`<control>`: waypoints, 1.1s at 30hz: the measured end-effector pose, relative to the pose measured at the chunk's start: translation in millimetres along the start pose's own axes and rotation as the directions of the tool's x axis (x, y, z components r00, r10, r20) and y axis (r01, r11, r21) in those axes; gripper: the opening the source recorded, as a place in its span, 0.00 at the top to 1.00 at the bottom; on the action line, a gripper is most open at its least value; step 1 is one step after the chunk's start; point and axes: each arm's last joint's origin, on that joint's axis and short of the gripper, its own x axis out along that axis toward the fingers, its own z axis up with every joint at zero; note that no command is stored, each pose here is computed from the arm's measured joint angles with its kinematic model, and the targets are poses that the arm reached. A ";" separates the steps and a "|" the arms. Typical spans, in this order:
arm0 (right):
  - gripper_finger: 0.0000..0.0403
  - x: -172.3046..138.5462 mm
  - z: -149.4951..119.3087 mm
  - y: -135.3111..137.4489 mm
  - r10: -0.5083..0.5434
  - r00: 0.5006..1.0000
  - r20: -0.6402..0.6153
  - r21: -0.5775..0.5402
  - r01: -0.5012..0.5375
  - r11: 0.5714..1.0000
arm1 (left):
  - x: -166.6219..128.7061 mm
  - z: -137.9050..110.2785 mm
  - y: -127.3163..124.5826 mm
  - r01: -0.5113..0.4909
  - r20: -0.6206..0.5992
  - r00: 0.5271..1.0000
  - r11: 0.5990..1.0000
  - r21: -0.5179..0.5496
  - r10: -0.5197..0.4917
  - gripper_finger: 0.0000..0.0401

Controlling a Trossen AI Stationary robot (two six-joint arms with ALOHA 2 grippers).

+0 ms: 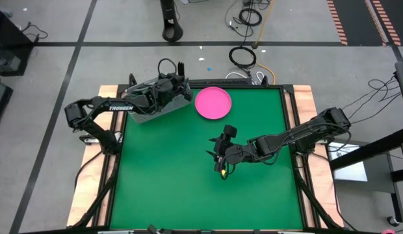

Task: Sort silverware
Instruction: Return to Home Position

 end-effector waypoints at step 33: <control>0.48 -2.7 22.7 15.9 0.202 0.953 0.224 0.082 -0.225 0.971 | -232.4 48.8 -60.7 0.760 0.080 0.622 0.625 0.180 -0.779 0.73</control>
